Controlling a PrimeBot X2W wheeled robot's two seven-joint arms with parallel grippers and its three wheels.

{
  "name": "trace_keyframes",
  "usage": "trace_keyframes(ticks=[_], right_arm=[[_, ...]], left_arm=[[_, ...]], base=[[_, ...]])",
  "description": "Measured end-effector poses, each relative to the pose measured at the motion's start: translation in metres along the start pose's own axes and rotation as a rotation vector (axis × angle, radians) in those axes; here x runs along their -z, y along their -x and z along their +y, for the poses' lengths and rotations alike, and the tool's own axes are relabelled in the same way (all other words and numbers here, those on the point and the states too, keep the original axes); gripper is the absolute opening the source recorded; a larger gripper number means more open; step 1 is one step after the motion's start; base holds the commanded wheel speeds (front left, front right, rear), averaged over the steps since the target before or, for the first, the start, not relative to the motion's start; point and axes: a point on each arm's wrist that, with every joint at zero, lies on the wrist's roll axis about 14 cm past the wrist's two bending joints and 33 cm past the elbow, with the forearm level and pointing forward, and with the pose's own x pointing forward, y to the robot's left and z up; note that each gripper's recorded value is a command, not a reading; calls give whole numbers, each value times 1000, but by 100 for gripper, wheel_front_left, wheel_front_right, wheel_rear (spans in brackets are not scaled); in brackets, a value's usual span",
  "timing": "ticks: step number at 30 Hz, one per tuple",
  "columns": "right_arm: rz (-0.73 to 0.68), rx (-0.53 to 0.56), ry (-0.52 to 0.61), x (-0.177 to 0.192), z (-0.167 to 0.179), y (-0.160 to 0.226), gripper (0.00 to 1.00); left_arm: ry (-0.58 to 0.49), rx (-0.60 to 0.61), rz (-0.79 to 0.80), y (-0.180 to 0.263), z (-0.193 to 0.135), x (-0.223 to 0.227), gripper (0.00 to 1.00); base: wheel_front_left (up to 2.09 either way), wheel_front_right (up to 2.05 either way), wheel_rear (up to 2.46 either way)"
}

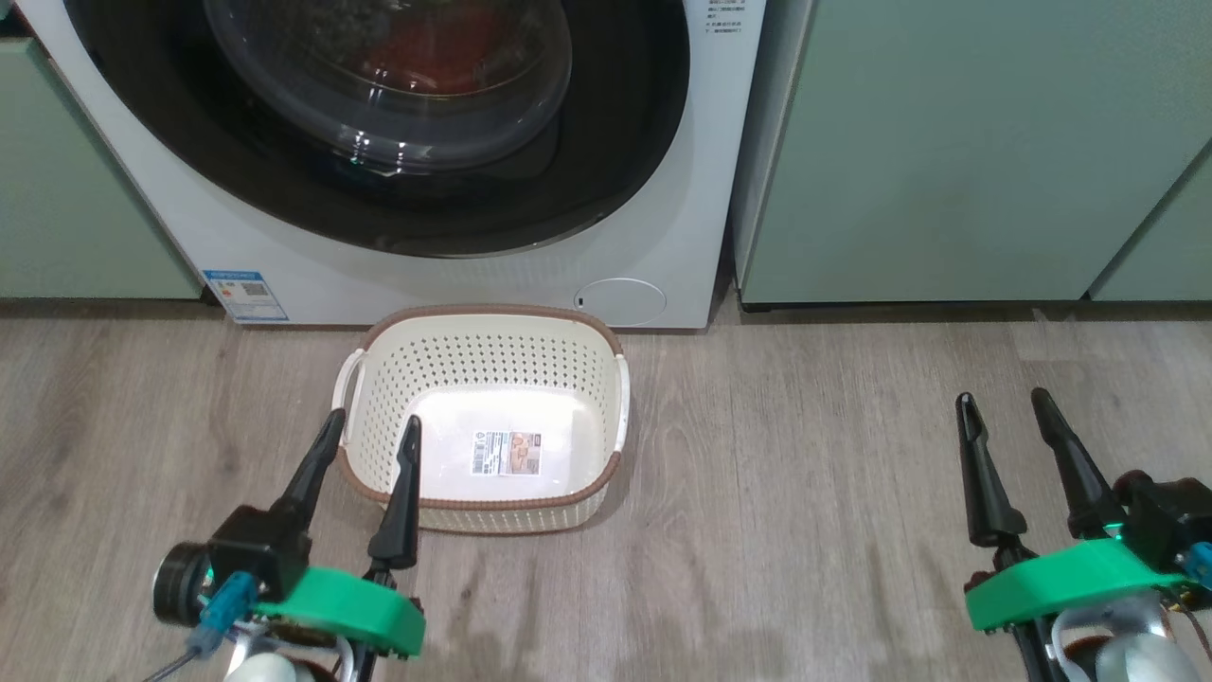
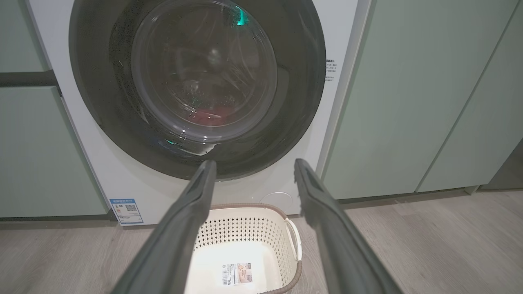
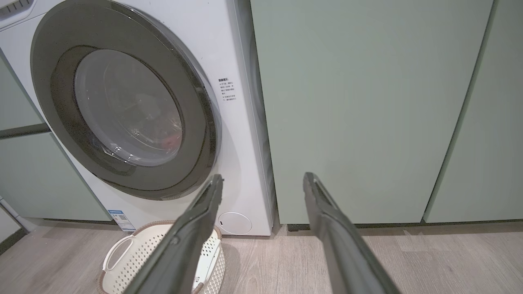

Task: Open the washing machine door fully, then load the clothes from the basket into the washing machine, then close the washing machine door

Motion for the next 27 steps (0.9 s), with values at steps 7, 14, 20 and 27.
trace_keyframes(ticks=[7,14,20,27], right_arm=[[3,-1,0,1,0,-1,100],[2,0,-2,2,0,-1,100],[-3,2,-8,1,0,-1,100],[62,17,-22,23,-4,6,0]], left_arm=[[-2,-8,4,0,3,1,100],[-5,-7,9,0,3,3,100],[1,-11,12,0,3,3,100],[16,-26,93,11,5,28,0]], base=[[0,0,0],[0,0,0],[0,0,0],[0,0,0]])
